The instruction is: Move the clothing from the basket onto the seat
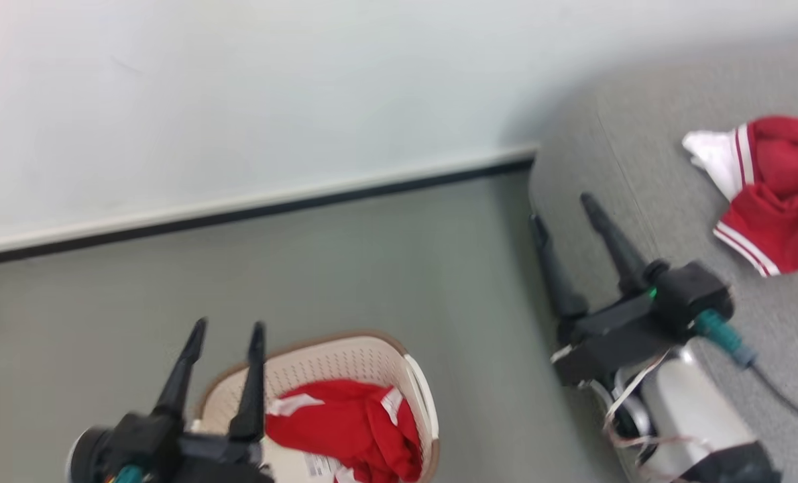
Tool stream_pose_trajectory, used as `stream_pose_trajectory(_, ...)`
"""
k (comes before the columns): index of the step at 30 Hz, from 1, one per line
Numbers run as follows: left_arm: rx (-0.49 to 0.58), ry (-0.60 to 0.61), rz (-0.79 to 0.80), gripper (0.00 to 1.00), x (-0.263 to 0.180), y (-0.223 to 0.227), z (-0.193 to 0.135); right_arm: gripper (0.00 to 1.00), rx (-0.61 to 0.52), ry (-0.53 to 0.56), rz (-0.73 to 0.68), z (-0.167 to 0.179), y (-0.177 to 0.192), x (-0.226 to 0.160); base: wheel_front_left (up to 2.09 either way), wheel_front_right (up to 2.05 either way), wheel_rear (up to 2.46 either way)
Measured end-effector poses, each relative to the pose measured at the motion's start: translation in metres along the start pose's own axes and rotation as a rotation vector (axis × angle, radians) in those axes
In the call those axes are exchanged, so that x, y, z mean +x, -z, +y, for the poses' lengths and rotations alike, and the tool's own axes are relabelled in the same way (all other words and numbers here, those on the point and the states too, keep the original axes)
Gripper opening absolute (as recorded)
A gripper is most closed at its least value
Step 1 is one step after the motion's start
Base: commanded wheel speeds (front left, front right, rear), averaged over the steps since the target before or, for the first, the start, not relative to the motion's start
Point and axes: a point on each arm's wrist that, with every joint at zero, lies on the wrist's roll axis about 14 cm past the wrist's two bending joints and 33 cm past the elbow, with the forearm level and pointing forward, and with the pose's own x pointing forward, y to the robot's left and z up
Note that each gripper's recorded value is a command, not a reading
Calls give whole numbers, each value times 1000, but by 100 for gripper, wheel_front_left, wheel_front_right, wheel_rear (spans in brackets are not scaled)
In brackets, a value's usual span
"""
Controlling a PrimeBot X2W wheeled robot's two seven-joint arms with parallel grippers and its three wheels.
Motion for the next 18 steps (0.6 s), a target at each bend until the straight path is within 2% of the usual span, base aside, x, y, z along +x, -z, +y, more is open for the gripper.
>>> stream_pose_trajectory(6, 51, -113, -30, 100, -36, -22, 27, 100, 19, -36, -57, 33, -20, -13, 0, 0, 0)
stream_pose_trajectory(12, 133, -149, -64, 100, -67, -40, 37, 100, 28, 22, -79, 35, -29, -41, 0, 0, 0)
stream_pose_trajectory(18, 141, -171, -74, 100, -89, -46, 37, 100, 22, 58, -84, 37, -32, -62, 0, 0, 0)
